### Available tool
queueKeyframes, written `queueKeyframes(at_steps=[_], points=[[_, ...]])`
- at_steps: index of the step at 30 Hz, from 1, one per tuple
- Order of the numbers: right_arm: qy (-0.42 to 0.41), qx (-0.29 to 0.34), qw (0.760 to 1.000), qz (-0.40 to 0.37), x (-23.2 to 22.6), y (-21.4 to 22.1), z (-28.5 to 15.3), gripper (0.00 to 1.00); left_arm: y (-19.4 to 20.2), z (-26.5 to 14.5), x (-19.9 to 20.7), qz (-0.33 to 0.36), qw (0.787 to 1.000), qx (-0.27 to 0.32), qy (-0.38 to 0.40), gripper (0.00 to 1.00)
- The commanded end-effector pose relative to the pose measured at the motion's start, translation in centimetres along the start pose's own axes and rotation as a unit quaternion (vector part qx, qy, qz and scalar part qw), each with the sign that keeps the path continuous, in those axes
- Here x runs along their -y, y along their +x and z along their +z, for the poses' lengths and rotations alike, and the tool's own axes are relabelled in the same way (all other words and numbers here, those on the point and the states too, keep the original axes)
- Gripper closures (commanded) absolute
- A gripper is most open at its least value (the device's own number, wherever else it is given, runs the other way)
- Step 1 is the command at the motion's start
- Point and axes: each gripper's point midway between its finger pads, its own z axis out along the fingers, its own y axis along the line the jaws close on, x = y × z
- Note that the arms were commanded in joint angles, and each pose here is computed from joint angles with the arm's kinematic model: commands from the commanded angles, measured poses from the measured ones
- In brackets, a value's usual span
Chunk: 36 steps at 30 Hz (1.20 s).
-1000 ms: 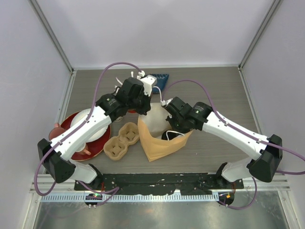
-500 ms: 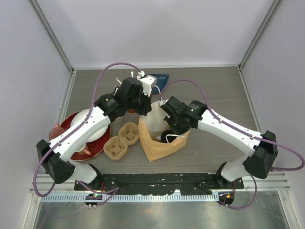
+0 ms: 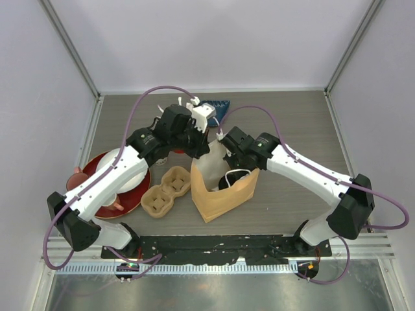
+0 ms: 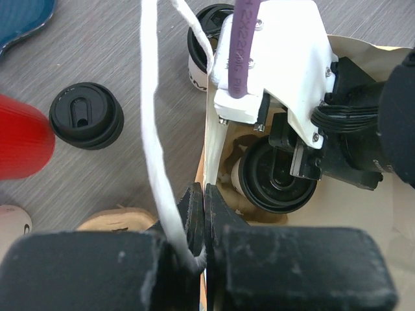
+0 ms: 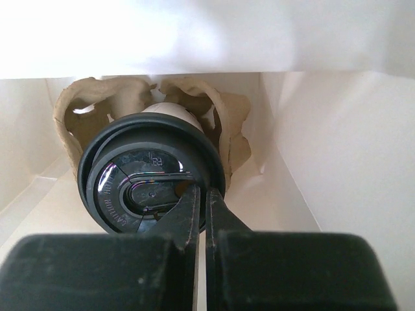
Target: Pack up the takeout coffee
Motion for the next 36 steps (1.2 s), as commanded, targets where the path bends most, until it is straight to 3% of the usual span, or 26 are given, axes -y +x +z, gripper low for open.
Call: queueKeyframes(at_steps=[1, 12, 36], points=[[0.038, -0.118, 0.992, 0.027, 2.2, 5.4, 0.6, 0.99, -3.5, -3.1, 0.7, 0.032, 0.997, 0.073, 0.012, 1.0], [0.032, -0.134, 0.99, 0.026, 1.9, 6.2, 2.6, 0.99, -2.7, -2.5, 2.0, 0.053, 0.996, 0.063, 0.045, 1.0], [0.048, -0.048, 0.997, 0.035, 2.2, 3.9, 2.0, 0.99, -2.5, -2.7, 1.8, 0.069, 0.995, 0.055, 0.039, 1.0]])
